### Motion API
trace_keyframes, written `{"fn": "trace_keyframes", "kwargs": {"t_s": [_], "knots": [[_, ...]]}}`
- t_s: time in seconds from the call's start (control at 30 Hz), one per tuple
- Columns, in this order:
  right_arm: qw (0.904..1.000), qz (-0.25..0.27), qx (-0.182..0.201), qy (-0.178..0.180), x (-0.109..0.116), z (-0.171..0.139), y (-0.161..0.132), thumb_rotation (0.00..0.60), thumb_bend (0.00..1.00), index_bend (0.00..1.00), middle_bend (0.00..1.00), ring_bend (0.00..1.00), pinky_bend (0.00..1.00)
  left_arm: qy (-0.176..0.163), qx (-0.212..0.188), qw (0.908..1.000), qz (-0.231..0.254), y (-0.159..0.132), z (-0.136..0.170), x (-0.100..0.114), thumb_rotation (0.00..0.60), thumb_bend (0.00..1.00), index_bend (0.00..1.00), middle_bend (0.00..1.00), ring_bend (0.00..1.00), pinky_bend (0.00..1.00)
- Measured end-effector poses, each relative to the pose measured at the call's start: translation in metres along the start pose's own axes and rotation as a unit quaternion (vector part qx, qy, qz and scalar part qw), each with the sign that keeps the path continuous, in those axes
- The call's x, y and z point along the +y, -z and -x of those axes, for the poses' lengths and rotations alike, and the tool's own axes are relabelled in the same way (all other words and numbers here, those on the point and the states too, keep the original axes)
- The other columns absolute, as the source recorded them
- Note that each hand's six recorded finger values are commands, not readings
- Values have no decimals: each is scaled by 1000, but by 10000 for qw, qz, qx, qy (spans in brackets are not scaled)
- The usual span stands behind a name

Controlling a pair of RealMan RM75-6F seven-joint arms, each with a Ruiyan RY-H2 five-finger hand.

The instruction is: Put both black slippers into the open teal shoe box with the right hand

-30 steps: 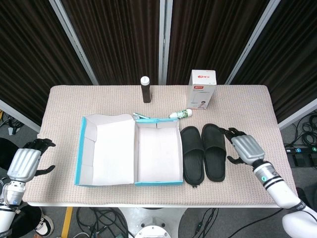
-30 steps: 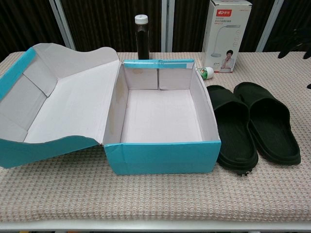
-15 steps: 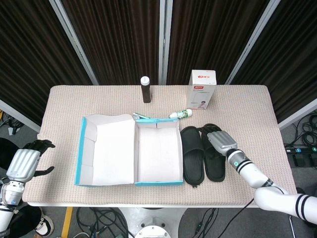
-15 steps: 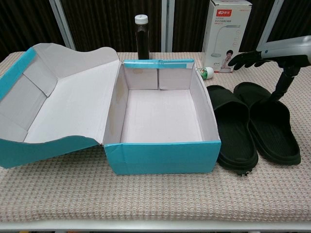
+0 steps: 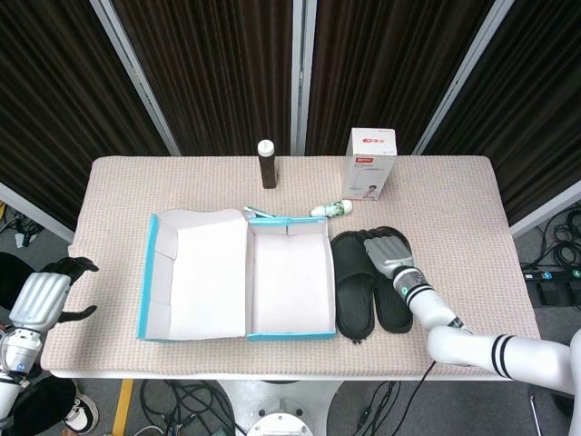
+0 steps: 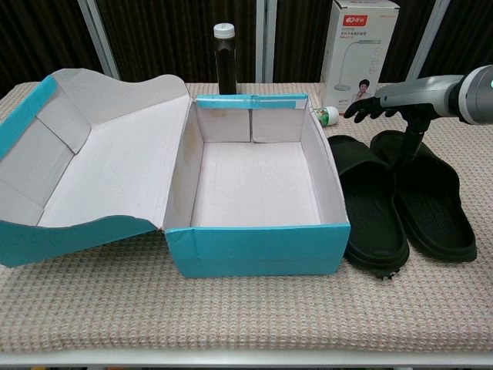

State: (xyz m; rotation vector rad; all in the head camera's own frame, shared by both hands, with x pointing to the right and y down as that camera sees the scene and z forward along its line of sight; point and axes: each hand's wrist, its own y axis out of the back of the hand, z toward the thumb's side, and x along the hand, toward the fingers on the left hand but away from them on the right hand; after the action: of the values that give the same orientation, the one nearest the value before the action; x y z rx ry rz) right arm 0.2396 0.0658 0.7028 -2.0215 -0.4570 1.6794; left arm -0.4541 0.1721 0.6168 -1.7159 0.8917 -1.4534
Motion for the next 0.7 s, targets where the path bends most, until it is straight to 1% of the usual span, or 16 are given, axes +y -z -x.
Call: {"fn": "trace_keyframes", "kwargs": {"t_s": [0.3, 0.47, 0.6, 0.7], "knots": [[9998, -47, -176, -123, -8, 11, -9, 600, 101, 0, 67, 0, 0, 23, 1, 10000, 38, 5, 1, -1, 600, 135, 308, 258, 219, 324], [9995, 18, -231, -200, -10, 16, -11, 600, 103, 0, 80, 0, 0, 42, -14, 10000, 23, 6, 0, 0, 600, 135, 308, 258, 219, 324], [9993, 141, -239, -263, -8, 17, -13, 600, 104, 0, 101, 0, 0, 70, -32, 10000, 20, 5, -1, 1, 600, 135, 308, 258, 219, 324], [9991, 182, -216, -312, -2, 18, -17, 600, 106, 0, 113, 0, 0, 105, -46, 9999, 12, 4, -2, 0, 600, 135, 308, 258, 219, 324]]}}
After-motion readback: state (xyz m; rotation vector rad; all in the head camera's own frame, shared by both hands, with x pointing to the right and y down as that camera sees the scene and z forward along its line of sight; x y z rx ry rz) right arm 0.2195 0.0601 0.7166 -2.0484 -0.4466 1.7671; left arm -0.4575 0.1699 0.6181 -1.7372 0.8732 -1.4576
